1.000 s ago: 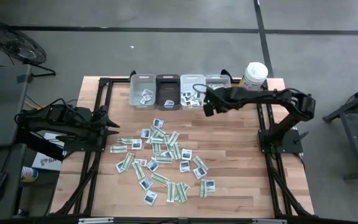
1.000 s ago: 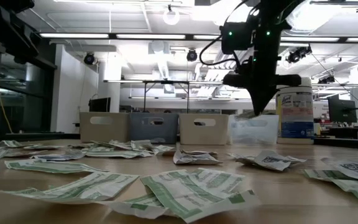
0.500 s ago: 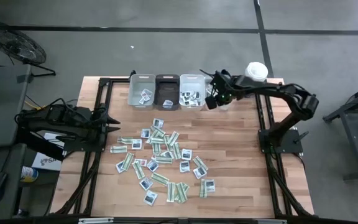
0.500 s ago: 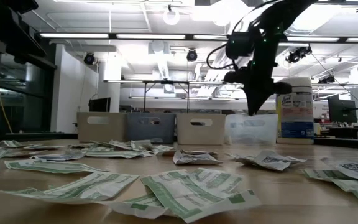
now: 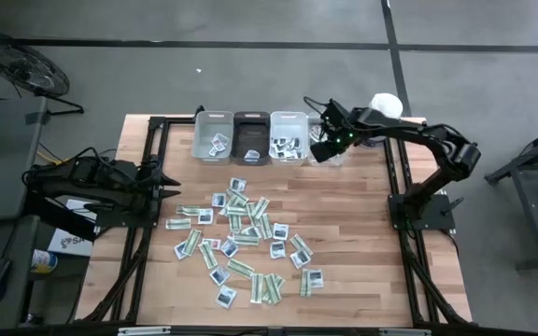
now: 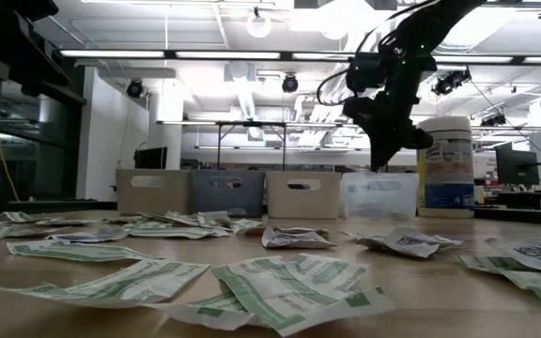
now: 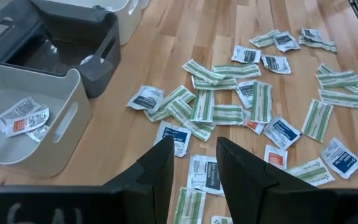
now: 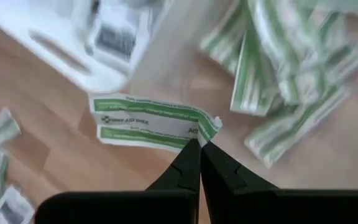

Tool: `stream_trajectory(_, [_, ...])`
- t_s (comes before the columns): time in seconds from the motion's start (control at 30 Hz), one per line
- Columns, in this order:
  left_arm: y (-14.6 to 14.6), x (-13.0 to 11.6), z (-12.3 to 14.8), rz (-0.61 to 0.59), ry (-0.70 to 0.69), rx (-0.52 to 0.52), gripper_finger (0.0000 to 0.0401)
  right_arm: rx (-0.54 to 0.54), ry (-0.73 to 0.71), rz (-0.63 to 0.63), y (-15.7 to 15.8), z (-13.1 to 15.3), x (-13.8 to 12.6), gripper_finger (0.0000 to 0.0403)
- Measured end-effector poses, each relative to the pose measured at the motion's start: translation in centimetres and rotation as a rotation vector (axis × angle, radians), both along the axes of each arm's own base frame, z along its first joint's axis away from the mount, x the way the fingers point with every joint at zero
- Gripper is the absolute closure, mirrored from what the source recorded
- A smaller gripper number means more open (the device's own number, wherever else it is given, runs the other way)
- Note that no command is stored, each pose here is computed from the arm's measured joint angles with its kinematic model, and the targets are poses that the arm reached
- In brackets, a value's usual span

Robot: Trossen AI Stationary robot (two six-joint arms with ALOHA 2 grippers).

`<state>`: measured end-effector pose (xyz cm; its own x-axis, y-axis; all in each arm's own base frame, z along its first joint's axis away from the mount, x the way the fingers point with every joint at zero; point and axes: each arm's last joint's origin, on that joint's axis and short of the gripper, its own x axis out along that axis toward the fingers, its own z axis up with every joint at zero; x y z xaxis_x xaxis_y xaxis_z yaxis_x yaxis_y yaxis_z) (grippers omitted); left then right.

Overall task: Pick & Place First Aid Supplies
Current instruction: Put the green bandage into the transparent bin

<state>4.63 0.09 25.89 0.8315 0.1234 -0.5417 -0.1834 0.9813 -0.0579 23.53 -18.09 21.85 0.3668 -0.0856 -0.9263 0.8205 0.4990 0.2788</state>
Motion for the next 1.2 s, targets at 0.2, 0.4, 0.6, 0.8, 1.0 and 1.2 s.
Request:
stream_trajectory(0.2, [0.0, 0.0, 0.0, 0.002, 0.0, -0.003, 0.0282, -0.039, -0.033, -0.031, -0.1, 1.7, -1.3, 0.0403])
stream_trajectory(0.4, [0.1, 0.0, 0.0, 0.028, -0.003, 0.014, 0.0282, -0.129, 0.017, -0.176, -2.0, 2.0, -2.9, 0.0403])
stream_trajectory(0.6, [0.3, 0.0, 0.1, 0.118, -0.015, 0.032, 0.0282, -0.109, 0.034, -0.254, -1.8, -0.5, -3.2, 0.0403])
stream_trajectory(0.8, [0.4, 0.0, 0.1, 0.156, -0.027, 0.04, 0.0282, -0.134, -0.042, -0.358, -1.7, -2.7, -3.3, 0.0403])
stream_trajectory(1.0, [0.5, 0.0, 0.2, 0.166, -0.039, 0.044, 0.0282, -0.157, -0.078, -0.381, -1.8, -3.3, -3.2, 0.0403])
stream_trajectory(1.2, [0.4, 0.2, 0.5, 0.16, -0.07, 0.034, 0.0282, -0.176, -0.076, -0.347, -1.8, -3.3, -3.2, 0.0377])
